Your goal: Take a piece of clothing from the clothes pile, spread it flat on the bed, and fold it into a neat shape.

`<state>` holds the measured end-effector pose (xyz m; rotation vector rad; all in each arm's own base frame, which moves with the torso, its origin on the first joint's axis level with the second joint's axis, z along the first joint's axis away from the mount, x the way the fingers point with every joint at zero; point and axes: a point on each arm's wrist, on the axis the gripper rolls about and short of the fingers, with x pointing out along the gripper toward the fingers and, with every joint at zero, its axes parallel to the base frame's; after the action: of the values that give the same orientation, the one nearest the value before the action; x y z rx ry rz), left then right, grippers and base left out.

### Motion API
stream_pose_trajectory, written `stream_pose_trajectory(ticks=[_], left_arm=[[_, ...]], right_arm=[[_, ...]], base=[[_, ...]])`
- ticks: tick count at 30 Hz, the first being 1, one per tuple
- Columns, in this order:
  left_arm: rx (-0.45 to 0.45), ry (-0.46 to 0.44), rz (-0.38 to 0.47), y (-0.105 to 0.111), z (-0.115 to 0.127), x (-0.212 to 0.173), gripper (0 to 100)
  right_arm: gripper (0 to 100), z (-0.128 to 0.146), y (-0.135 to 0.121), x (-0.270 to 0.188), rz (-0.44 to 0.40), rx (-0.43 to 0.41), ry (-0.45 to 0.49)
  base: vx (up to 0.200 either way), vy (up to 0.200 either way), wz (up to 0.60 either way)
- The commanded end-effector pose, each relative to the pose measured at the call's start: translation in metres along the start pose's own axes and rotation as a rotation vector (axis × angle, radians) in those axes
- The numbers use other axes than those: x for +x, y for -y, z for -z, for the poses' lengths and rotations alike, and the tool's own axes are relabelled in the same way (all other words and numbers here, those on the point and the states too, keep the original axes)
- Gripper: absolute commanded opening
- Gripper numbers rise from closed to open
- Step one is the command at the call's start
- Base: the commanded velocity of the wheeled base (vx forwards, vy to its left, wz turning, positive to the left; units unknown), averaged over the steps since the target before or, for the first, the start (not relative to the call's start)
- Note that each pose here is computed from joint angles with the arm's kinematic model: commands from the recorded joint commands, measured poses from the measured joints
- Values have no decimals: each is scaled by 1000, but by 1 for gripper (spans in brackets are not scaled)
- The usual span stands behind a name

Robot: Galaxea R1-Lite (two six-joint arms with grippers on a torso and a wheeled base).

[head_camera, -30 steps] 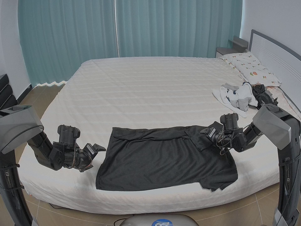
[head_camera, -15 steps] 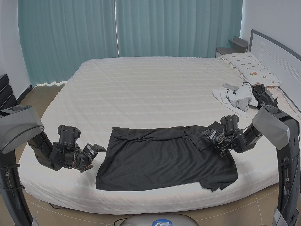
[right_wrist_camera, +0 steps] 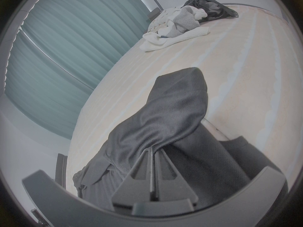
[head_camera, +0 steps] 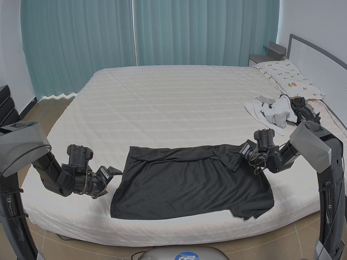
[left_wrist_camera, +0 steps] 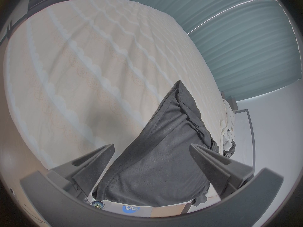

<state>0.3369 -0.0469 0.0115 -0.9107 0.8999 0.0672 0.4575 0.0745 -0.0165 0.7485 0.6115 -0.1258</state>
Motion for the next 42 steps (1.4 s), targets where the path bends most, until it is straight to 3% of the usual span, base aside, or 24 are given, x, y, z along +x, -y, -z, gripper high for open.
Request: stream_pose_trajectory(ticks=[1, 9, 12, 15, 16, 17, 20, 24, 25, 33, 37, 42], left_arm=[[0, 1, -1, 0, 0, 1, 100], [-1, 5, -2, 0, 0, 1, 100], [-2, 6, -5, 0, 0, 1, 100], [-1, 7, -4, 0, 0, 1, 100], [-1, 7, -4, 0, 0, 1, 100], [0, 6, -3, 0, 0, 1, 100], [0, 8, -3, 1, 0, 1, 100], [3, 16, 7, 1, 0, 1, 100], [4, 18, 6, 0, 0, 3, 100], [3, 19, 8, 1, 0, 2, 100], [3, 19, 8, 1, 0, 3, 100], [5, 19, 8, 1, 0, 3, 100]], right_arm=[[0, -11, -16, -6, -46, -1, 36], [0, -45, -76, -4, -214, 0, 207], [0, -63, -99, 14, -292, 17, 328], [0, -63, -99, 14, -293, 17, 334], [0, -46, -80, 52, -222, 17, 394], [0, -41, -76, 56, -216, 9, 391], [0, -30, -71, 66, -241, -6, 388], [0, -37, -69, 64, -258, -26, 420], [100, -49, -73, 57, -281, -21, 455], [100, -59, -53, 64, -255, -26, 472], [100, -87, -48, 53, -313, -1, 581], [100, -89, -40, 56, -293, -3, 563]], base=[[0, 0, 0], [0, 0, 0], [0, 0, 0], [0, 0, 0], [0, 0, 0], [0, 0, 0], [0, 0, 0], [0, 0, 0], [0, 0, 0], [0, 0, 0], [0, 0, 0], [0, 0, 0]])
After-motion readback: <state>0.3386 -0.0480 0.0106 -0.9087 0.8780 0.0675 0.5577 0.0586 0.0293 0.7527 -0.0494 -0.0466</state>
